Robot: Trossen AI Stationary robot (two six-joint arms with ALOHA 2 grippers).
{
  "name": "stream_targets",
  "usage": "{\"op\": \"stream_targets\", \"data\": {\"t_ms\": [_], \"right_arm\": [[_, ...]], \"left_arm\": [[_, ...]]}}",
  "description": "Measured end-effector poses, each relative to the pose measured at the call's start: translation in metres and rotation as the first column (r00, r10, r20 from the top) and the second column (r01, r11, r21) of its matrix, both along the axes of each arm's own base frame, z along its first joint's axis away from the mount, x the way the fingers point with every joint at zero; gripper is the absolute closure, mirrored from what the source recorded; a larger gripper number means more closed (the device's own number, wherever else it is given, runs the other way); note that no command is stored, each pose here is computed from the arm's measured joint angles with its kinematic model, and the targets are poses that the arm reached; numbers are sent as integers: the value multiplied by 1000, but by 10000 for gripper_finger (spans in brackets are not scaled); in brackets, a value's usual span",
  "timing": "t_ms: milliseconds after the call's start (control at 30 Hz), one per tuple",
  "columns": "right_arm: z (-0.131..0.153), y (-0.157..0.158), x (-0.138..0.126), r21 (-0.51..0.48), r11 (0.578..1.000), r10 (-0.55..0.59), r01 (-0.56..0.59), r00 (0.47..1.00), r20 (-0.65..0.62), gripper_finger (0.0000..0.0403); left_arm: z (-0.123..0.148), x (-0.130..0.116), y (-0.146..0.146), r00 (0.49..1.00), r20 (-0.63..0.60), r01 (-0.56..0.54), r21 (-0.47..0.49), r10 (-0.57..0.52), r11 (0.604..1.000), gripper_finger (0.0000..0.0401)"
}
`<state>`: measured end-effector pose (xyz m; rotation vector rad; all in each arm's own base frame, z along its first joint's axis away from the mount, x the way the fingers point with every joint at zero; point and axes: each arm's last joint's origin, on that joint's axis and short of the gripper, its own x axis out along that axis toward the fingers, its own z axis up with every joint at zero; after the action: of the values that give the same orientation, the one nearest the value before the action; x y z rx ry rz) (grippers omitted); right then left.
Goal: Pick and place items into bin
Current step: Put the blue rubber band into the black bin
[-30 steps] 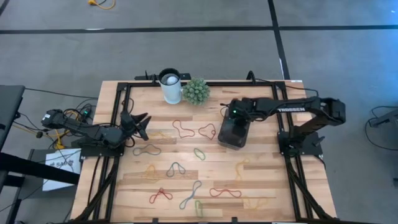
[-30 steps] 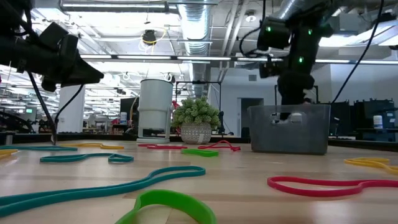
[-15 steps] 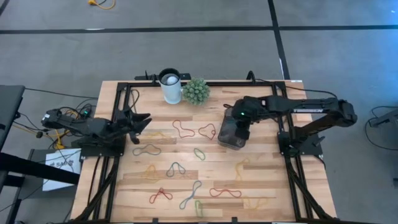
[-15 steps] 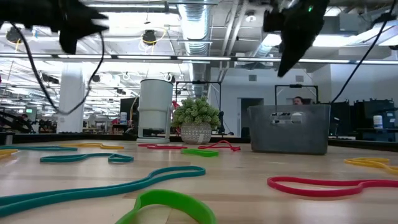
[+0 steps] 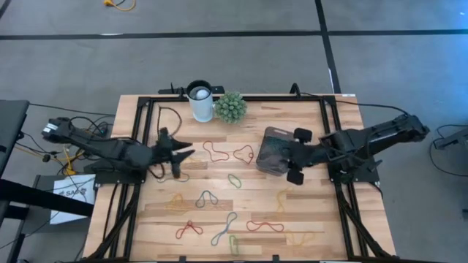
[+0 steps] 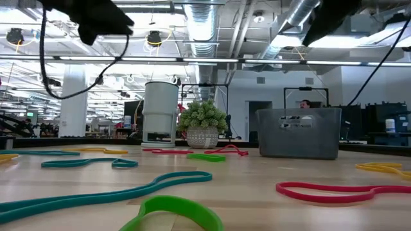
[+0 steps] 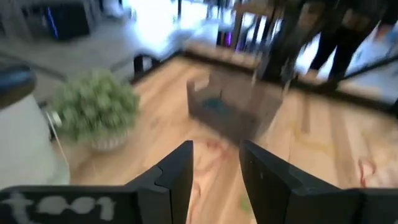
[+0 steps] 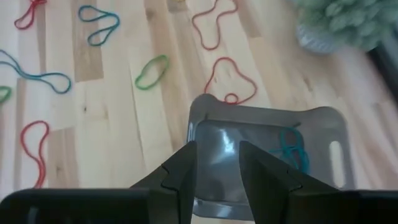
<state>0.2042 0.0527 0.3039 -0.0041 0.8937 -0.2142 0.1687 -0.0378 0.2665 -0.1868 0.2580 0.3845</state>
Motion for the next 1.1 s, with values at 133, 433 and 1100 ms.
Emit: {"op": "stream_targets", "data": {"t_ms": [133, 433, 1100], "right_arm": [[12, 0, -21, -52, 999, -14, 17, 999, 52, 291], [24, -27, -69, -24, 968, -230, 251, 918, 323, 291], [-120, -39, -77, 102, 944, -328, 315, 847, 419, 291]], "left_arm": [[1, 22, -8, 991, -137, -4, -25, 1, 1000, 280], [14, 40, -15, 869, -495, 15, 49, 11, 999, 280], [-9, -6, -9, 807, -582, -44, -231, -102, 972, 280]]}}
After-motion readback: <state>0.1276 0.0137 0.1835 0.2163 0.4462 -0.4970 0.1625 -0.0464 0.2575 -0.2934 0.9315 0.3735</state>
